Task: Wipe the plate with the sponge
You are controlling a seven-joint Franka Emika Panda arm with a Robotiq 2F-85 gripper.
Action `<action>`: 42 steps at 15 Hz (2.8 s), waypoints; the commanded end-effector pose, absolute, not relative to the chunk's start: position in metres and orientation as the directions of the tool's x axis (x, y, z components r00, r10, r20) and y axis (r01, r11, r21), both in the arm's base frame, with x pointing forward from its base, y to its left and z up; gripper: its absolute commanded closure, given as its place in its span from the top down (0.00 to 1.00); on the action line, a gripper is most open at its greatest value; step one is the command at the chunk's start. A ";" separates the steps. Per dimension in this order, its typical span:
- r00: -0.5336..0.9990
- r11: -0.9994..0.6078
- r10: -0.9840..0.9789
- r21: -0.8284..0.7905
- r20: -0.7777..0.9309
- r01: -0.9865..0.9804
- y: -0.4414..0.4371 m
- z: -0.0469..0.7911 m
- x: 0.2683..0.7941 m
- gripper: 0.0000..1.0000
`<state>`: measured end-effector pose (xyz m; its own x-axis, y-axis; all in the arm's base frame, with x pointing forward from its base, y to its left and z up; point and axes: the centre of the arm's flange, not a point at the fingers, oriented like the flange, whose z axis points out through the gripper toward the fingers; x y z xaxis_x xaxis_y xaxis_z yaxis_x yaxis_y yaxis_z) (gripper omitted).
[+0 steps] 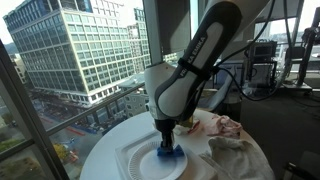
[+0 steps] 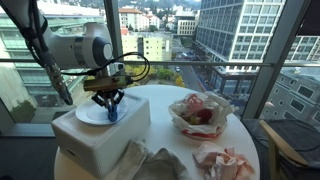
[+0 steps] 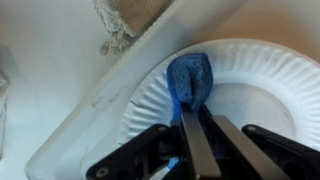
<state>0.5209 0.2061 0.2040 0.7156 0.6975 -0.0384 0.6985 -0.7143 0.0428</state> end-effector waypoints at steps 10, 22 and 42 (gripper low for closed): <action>0.623 -0.623 0.782 -0.001 -0.032 0.782 0.282 0.182 0.499 0.07; 0.640 -0.638 0.767 0.061 -0.038 0.768 0.275 0.181 0.561 0.07; 0.675 -0.676 0.732 0.023 -0.095 0.736 0.238 0.168 0.496 0.07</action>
<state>0.4998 0.2356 0.1997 0.6955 0.7125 -0.0932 0.7163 -0.6977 0.0121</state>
